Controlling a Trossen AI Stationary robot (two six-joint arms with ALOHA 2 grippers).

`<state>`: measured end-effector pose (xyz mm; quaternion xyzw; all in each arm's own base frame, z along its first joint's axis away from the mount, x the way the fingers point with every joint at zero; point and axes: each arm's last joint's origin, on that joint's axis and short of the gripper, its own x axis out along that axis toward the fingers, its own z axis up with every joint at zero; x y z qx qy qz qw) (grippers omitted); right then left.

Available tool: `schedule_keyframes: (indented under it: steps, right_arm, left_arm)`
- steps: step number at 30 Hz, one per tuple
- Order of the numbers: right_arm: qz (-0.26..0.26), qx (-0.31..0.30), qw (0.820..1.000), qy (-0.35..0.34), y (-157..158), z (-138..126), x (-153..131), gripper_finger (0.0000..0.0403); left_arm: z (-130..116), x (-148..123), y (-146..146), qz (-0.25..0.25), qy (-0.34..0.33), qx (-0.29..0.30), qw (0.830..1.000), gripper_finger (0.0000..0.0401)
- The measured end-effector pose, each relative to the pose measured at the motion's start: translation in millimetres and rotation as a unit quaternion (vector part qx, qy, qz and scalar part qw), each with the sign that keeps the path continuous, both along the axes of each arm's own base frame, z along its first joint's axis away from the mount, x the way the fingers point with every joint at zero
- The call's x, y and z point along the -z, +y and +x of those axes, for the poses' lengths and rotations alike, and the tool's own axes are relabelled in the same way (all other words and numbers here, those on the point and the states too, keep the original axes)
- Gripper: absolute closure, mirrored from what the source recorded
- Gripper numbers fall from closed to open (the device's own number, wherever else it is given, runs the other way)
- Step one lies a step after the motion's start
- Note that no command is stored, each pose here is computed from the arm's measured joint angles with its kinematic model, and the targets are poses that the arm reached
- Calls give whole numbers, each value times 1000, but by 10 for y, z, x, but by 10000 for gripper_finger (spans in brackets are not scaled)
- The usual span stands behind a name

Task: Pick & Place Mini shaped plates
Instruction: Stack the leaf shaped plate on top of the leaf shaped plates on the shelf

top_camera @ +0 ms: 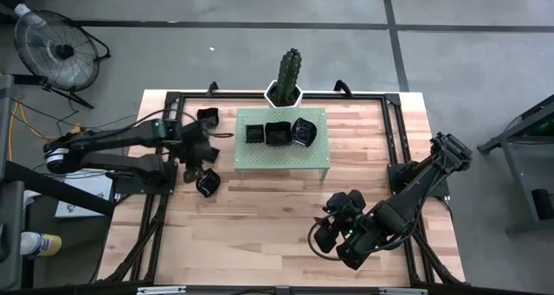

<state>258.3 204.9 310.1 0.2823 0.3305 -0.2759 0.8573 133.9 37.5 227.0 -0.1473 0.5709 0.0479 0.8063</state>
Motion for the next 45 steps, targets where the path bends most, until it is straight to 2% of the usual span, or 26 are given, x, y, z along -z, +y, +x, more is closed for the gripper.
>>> schedule_keyframes:
  steps: [6,9,17,21,28,37,45]
  right_arm:
    - [-5,-5,1000,1,0,0,-1,219]
    - [-5,-5,1000,1,-1,0,-1,219]
    - [-7,-4,1000,1,-2,0,-1,219]
    - [-9,-3,1000,-2,-3,1,-3,219]
    - [-13,-5,1000,-2,-4,1,-3,219]
    - [-20,-5,1000,-2,-24,18,-5,219]
    - [-18,-6,1000,-1,-25,20,-4,219]
  left_arm:
    - [-228,255,-59,-27,22,-143,989,257]
    - [-232,311,-59,-32,0,-168,985,257]
    - [-236,416,-60,-50,6,-218,975,257]
    - [-235,446,-45,-32,5,-242,970,257]
    - [-228,475,-35,-24,10,-251,968,257]
    - [-157,562,-15,-23,49,-231,971,257]
    - [-39,617,3,-51,43,-208,976,257]
